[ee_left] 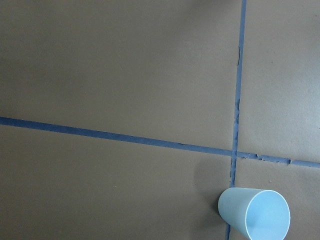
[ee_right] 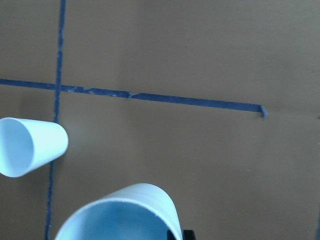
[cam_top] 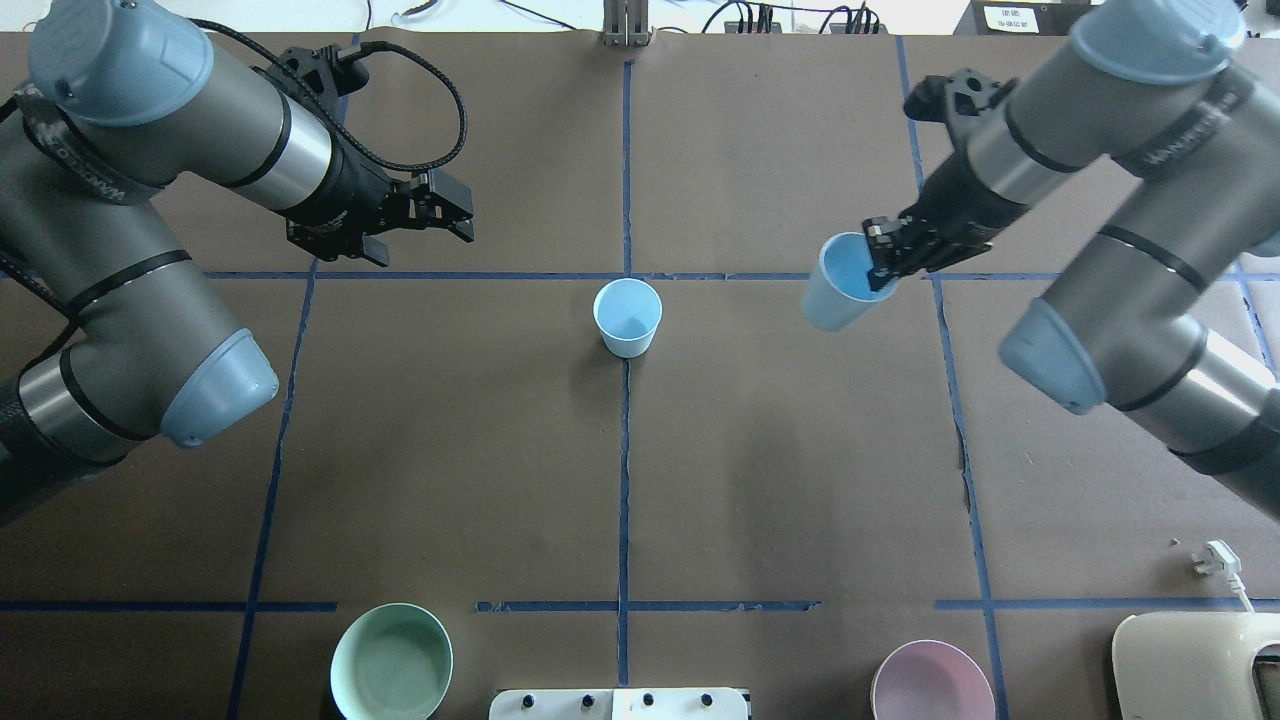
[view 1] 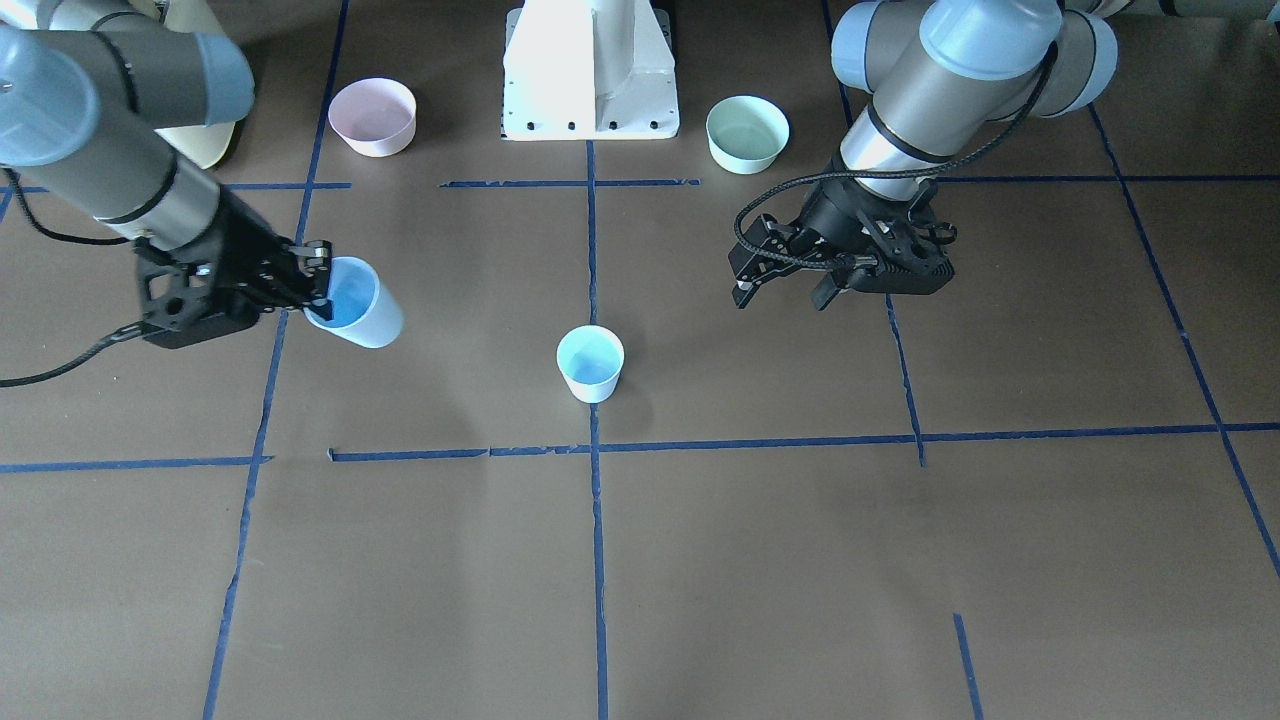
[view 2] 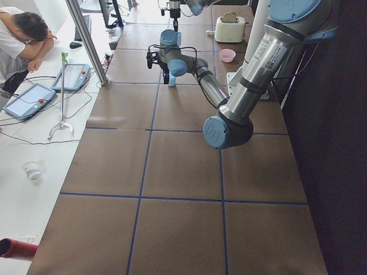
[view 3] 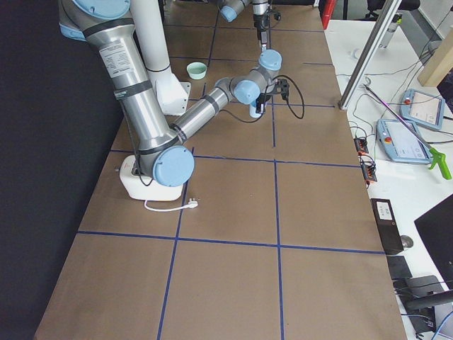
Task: Stack blue cups with both arms
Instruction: 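Lift the second cup with the right gripper toward center while the left arm withdraws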
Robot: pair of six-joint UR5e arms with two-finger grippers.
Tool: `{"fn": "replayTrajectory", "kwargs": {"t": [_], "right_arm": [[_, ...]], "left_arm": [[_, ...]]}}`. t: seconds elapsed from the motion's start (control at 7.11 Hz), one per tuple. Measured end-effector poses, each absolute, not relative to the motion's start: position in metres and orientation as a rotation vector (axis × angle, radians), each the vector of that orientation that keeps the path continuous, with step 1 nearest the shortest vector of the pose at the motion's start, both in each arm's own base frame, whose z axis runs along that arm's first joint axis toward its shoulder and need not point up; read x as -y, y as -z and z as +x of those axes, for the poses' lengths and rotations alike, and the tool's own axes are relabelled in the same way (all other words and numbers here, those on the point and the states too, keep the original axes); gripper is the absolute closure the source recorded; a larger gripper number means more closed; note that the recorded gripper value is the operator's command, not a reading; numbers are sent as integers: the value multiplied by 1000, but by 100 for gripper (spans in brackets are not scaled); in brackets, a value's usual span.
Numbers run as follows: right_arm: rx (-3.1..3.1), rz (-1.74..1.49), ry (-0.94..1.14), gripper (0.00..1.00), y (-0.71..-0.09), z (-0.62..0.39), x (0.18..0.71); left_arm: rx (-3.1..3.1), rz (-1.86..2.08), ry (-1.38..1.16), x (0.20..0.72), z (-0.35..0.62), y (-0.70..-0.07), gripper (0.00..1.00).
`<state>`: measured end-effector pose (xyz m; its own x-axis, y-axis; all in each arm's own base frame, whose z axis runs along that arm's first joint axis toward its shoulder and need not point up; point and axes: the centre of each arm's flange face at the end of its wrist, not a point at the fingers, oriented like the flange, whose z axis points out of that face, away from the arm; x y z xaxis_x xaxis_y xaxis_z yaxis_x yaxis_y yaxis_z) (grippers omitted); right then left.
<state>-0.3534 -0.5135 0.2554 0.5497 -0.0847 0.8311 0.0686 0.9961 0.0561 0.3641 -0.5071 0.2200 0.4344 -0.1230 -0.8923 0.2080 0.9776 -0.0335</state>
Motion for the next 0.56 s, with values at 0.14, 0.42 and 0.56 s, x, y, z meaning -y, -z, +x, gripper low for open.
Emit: {"fn": "replayTrajectory", "kwargs": {"t": [0.14,0.42,0.56], "right_arm": [[959,9,44,100,-209,-401,516],[936,-4,-13,100,-156,-460,520],[926,-6,-22,100,-147,-476,521]], "left_arm": [[-1098,81,209,508,365,-223,0],[-1092,77,209,508,368,-227,0],[-1091,76,210,508,368,-227,0]]}}
